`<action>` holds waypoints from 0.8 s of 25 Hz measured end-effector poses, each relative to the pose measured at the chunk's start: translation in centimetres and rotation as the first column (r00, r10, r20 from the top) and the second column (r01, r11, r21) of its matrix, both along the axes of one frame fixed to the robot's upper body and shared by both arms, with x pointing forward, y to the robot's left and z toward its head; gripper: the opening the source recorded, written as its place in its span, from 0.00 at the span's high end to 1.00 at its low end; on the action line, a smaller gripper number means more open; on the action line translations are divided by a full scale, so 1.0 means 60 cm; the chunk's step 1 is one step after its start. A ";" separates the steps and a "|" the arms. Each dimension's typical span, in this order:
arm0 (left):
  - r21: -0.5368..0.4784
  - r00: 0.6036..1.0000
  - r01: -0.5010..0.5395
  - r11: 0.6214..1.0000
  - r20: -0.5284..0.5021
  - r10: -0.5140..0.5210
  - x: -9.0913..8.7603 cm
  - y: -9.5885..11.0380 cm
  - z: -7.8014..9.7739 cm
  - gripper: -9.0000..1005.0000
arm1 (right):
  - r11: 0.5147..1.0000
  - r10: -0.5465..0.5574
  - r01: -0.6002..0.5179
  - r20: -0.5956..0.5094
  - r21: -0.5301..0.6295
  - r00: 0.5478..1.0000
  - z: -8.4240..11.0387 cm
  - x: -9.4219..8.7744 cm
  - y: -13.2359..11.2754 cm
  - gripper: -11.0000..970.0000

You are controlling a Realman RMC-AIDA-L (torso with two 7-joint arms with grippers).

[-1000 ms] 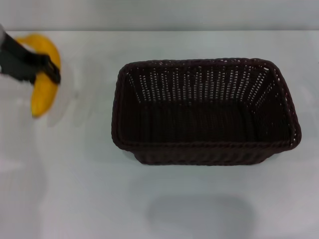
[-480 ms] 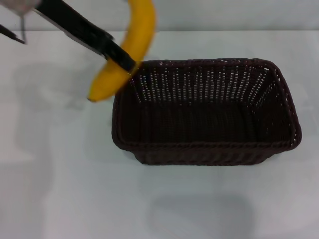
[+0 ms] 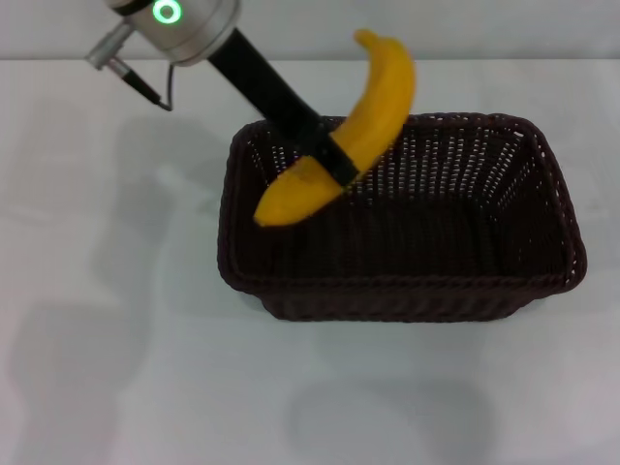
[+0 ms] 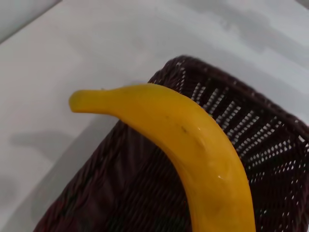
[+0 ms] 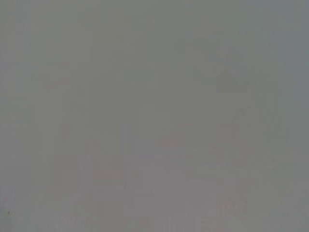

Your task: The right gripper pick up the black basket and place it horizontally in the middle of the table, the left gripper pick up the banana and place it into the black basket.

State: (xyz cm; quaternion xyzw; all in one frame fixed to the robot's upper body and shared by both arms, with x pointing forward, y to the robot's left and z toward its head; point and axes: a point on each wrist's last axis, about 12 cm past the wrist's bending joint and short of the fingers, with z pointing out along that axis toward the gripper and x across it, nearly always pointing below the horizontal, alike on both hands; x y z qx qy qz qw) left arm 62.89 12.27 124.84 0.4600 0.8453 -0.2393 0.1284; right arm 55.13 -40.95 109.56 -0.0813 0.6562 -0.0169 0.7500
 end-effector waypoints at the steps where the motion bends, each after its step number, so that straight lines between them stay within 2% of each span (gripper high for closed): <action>1: 0.002 1.000 0.004 1.000 0.009 -0.004 0.000 -0.003 0.000 0.47 | 1.000 0.001 -0.001 -0.001 -0.001 1.000 -0.001 -0.001 0.000 0.14; 7: -0.019 0.990 -0.029 0.999 0.141 0.032 0.001 0.006 0.009 0.39 | 1.000 0.001 -0.001 0.000 -0.003 1.000 -0.005 -0.013 -0.006 0.14; 11: -0.093 0.956 -0.113 0.989 0.261 0.134 0.004 0.043 0.016 0.24 | 1.000 0.002 -0.002 0.001 -0.012 1.000 -0.003 -0.016 -0.009 0.14; 13: -0.178 0.919 -0.166 0.970 0.330 0.217 0.004 0.073 0.016 0.16 | 1.000 0.007 -0.007 0.000 -0.017 1.000 -0.003 -0.016 -0.009 0.14; 16: -0.310 0.842 -0.227 0.923 0.413 0.346 -0.005 0.129 0.005 0.15 | 1.000 0.016 -0.017 -0.002 -0.022 1.000 -0.003 -0.015 -0.006 0.14; 18: -0.396 0.784 -0.250 0.884 0.453 0.425 -0.013 0.160 -0.002 0.14 | 1.000 0.020 -0.020 -0.002 -0.024 1.000 -0.002 -0.014 -0.005 0.14; 20: -0.491 0.707 -0.281 0.825 0.475 0.524 -0.028 0.207 -0.026 0.14 | 0.999 0.026 -0.026 -0.003 -0.027 1.000 -0.002 -0.013 -0.003 0.14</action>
